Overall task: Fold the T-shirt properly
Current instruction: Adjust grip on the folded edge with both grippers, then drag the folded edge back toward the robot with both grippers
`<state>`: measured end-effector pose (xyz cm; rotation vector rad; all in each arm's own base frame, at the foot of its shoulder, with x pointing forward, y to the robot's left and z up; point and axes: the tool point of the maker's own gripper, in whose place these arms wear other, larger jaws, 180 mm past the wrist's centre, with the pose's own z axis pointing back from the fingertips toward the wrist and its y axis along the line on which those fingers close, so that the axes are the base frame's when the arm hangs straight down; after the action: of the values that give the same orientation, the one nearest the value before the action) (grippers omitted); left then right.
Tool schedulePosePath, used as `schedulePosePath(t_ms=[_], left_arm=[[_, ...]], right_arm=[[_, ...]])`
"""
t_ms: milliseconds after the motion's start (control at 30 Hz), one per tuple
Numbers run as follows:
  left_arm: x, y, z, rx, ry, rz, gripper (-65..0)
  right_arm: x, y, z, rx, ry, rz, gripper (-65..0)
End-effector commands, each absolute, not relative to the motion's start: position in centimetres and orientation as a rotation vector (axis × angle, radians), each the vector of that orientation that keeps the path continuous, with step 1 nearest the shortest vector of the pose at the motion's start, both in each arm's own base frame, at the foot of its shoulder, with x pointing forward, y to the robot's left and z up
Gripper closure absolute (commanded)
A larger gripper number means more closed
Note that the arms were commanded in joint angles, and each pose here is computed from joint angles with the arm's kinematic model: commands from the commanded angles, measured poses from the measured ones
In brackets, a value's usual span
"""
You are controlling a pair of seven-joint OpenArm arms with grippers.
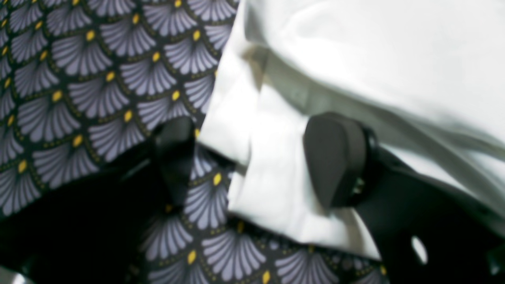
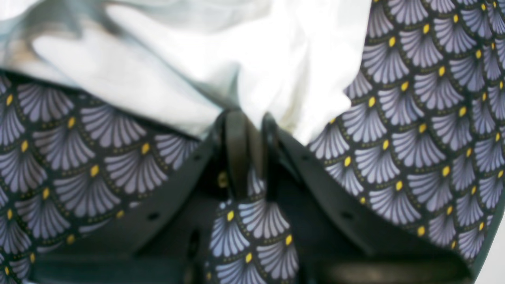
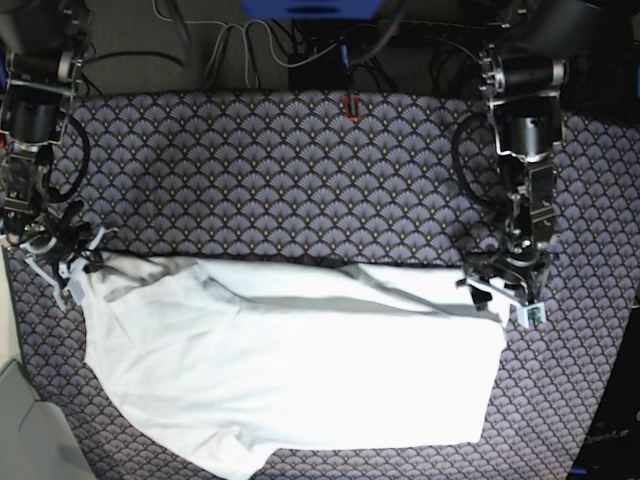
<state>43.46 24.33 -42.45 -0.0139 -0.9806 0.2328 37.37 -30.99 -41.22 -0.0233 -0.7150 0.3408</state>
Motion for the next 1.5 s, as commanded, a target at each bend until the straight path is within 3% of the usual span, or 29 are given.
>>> schedulePosePath(t_ms=[0,300,600,1000,1467], left_arm=[[44.0,24.1,-42.0,-0.029,-0.973,0.229,-36.8],[44.0,24.2,-42.0,-0.028,-0.973,0.232,-0.6],[43.6,24.5,-41.9,-0.026,-0.927,0.223,-1.3],[41.7,24.9,-36.8,0.029,-0.954,0.133,-1.3],[36.0,25.9,-37.7,0.097,-0.912,0.063,-1.3]], right_arm=[[38.8,-31.8,-39.1,-0.047,-0.775,0.339,-3.5],[38.7,-31.9,-39.1,-0.049,-0.771,0.340,-3.2],[38.4,-32.7,-38.3,-0.082,-0.783,0.357,-3.1],[35.1,-31.8,-37.0,-0.151,-0.802,0.471,-2.8],[29.7,-36.7,-37.4,-0.218,-0.769,0.336,-2.8]])
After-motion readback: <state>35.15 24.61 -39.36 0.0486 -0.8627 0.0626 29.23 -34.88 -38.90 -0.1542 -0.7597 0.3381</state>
